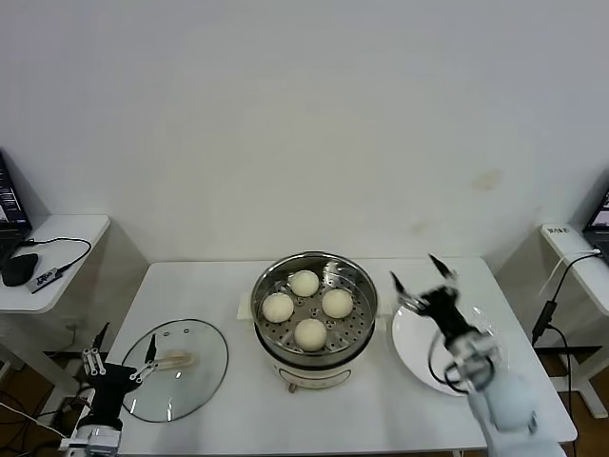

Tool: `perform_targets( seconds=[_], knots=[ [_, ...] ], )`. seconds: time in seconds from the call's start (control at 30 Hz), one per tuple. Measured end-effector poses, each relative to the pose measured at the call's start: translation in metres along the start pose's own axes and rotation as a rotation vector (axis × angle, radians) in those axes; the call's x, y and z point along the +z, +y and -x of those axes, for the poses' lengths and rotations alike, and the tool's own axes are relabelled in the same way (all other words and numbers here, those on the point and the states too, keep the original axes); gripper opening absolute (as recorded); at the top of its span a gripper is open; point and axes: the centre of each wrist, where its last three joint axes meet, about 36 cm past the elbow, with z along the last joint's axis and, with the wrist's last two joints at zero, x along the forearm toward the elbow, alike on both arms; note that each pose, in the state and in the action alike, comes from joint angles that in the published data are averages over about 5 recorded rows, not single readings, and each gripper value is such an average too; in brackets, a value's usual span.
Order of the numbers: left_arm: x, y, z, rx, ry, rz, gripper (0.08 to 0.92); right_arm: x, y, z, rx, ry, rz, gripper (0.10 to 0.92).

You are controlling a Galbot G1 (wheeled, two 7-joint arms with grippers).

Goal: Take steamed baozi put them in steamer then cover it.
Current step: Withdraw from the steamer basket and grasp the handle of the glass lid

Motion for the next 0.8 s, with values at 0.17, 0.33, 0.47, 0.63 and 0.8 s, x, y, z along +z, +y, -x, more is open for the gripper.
perform_targets(
  seconds=[0.17,0.33,0.47,0.63,0.8],
  knots=[
    [0.022,0.011,0.003,0.06,-0.033,0.301,0.823,0.021,-0.016,-0.053,0.17,0.077,0.01,0.823],
    [0.043,0.015,0.001,0.153,-0.027,0.564,0.823,0.033,-0.024,-0.083,0.296,0.12,0.009,0.823],
    [0.054,0.014,-0.001,0.218,-0.019,0.707,0.823,0.04,-0.025,-0.098,0.354,0.143,0.012,0.823],
    [0.06,0.01,-0.002,0.265,-0.022,0.799,0.823,0.045,-0.022,-0.112,0.397,0.166,0.011,0.823],
    [0.063,0.006,0.002,0.294,-0.025,0.848,0.823,0.049,-0.018,-0.125,0.426,0.187,0.001,0.823]
  ],
)
